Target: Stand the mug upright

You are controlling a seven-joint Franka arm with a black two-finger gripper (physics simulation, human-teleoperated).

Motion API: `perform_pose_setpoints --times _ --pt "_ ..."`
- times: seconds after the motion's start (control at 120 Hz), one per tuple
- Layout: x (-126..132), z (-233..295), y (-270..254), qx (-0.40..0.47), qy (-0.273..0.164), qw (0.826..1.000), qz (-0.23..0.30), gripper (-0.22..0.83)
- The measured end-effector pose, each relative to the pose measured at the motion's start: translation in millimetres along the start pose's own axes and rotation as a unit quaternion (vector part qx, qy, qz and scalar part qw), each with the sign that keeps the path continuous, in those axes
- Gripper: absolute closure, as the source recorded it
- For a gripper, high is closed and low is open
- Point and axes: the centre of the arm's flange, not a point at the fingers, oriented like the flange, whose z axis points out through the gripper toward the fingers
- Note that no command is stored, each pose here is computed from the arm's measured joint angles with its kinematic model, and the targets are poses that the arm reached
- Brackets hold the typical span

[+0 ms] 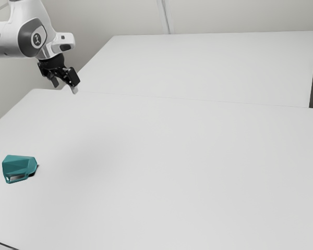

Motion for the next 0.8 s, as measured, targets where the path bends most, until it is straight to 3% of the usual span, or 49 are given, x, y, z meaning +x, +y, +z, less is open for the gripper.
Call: perform_pose_setpoints --times 0.2,0.492,0.8 --pt "-5 13 -13 -0.02 -0.001 1.0 -0.024 0.0" --pt "-35 54 -102 -0.071 -0.004 0.993 -0.098 0.0" --pt "-81 90 -180 -0.124 -0.03 0.984 -0.124 0.0"
